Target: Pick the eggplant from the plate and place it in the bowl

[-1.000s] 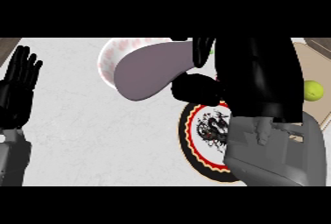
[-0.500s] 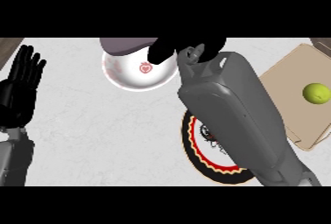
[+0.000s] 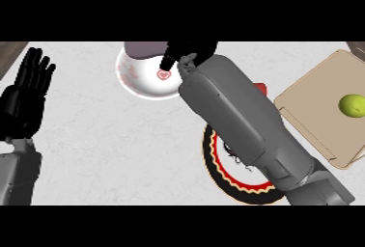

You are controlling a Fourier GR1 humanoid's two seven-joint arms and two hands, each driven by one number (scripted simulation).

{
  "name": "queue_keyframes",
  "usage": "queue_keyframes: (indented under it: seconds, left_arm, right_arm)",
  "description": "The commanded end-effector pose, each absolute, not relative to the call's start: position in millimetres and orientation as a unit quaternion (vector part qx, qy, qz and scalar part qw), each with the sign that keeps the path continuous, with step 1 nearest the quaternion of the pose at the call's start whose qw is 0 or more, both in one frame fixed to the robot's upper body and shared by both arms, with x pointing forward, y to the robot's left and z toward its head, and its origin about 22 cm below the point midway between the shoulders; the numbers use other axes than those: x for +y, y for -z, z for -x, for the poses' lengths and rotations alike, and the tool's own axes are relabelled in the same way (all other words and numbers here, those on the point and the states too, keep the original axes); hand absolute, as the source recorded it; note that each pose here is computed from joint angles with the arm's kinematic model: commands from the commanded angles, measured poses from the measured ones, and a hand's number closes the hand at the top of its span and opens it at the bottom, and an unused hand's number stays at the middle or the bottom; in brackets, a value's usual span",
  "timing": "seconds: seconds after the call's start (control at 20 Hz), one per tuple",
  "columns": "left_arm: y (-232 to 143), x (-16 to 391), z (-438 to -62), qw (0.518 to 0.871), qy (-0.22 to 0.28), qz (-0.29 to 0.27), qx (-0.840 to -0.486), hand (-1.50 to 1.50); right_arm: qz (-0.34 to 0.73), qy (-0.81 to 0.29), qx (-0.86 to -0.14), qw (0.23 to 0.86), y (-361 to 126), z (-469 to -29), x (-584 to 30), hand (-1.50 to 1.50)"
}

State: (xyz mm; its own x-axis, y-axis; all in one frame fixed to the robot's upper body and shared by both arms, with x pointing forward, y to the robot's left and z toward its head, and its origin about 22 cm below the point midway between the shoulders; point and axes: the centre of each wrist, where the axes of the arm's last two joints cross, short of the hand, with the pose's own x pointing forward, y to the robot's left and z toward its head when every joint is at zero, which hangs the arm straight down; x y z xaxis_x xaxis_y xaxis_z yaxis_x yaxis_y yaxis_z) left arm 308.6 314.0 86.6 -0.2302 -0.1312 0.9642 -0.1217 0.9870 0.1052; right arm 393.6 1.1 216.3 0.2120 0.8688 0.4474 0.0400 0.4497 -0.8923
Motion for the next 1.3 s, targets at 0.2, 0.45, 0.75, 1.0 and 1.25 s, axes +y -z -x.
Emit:
queue_keyframes:
  seconds: [0.2,0.45,0.75,1.0,1.25]
  left_arm:
    - [-86,313,-315,0.615,0.008,-0.088,-0.784,0.0]
    - [-94,304,-312,0.606,0.014,-0.069,-0.792,0.0]
    - [-84,310,-307,0.617,-0.004,-0.081,-0.783,0.0]
    - [-82,319,-297,0.622,-0.002,-0.094,-0.777,0.0]
    - [-87,332,-299,0.623,-0.022,-0.104,-0.775,0.0]
  right_arm:
    - [0.415,-0.208,-0.484,0.742,-156,-418,-20,-1.5]
    - [0.366,-0.13,-0.548,0.741,-137,-420,-31,-1.5]
    - [0.375,-0.032,-0.644,0.666,-138,-419,-29,-1.5]
    - [0.4,0.054,-0.653,0.641,-139,-429,-46,-1.5]
    - [0.395,0.115,-0.644,0.646,-119,-423,-74,-1.5]
